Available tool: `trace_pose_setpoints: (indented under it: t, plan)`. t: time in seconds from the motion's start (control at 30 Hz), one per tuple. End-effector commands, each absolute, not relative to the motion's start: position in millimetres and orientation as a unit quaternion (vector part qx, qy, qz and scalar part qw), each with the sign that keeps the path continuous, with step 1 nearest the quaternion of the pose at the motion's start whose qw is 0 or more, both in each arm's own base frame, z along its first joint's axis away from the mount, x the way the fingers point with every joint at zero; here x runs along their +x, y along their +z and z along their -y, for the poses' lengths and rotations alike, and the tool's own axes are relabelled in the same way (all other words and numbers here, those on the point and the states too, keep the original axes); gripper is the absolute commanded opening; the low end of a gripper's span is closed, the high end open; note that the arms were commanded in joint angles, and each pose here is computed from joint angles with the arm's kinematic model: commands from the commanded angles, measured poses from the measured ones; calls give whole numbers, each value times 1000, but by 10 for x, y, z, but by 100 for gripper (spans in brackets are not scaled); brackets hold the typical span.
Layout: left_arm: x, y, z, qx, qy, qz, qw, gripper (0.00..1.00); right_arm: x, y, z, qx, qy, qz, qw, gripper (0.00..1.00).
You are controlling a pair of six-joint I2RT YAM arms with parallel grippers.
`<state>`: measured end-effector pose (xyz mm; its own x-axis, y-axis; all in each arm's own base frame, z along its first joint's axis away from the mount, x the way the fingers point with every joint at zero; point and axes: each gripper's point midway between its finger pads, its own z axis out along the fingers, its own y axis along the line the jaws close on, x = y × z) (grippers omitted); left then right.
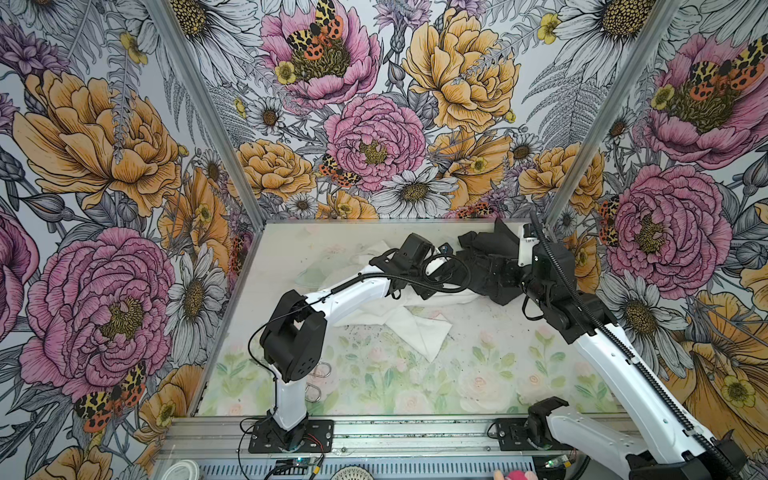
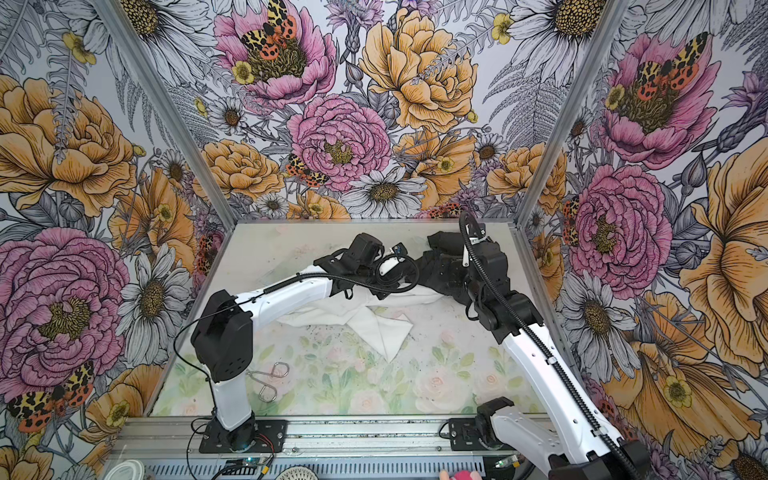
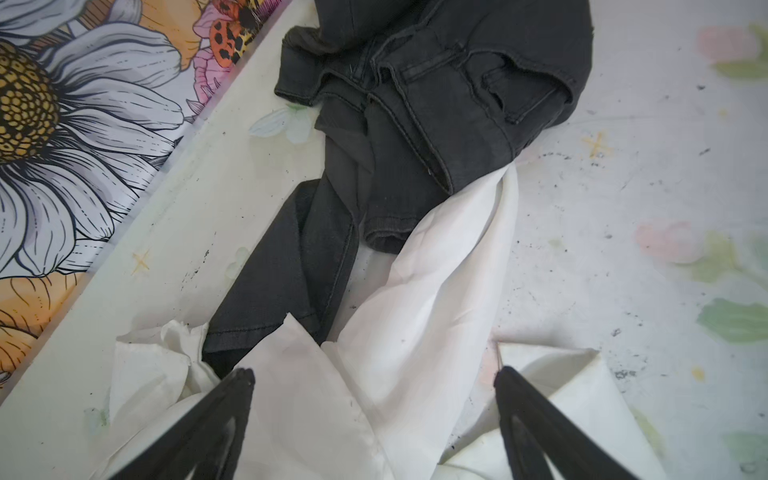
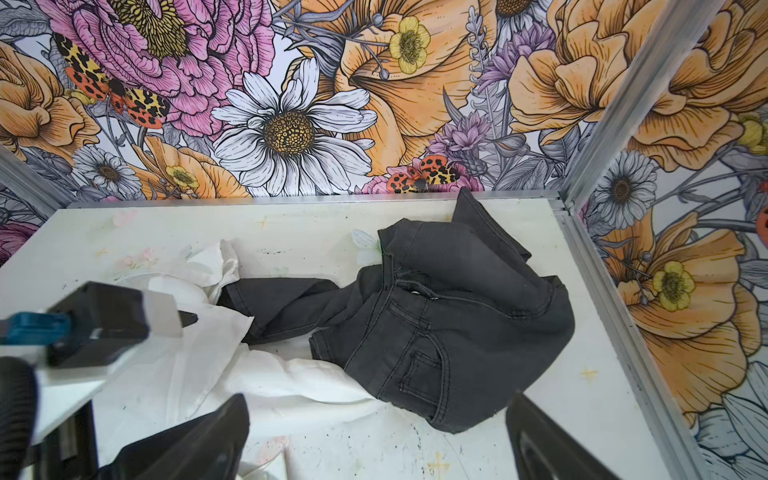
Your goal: Pick out a specific cloth from the pile
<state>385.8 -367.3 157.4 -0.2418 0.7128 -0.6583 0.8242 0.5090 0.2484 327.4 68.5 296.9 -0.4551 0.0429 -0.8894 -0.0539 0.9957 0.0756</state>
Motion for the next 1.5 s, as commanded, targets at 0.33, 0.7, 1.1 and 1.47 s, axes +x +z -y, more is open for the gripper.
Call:
trace_pose_setpoints:
  t: [0.33, 0.7, 1.1, 1.47]
  plan:
    - [3870, 1218, 3731, 582, -11, -750, 313, 90, 3113, 2927, -292, 49, 35, -839, 541, 97]
    - [3623, 968, 3954, 616, -91, -733, 272, 88, 3055, 2857, 0, 94, 30, -836, 539, 97]
    - [3793, 532, 3945, 608, -54, -755, 239, 52, 3013, 2806, 86, 114, 46, -835, 536, 97]
    - [3937, 1354, 3951, 559, -63, -762, 321, 0, 2999, 2824, 149, 121, 40, -832, 540, 97]
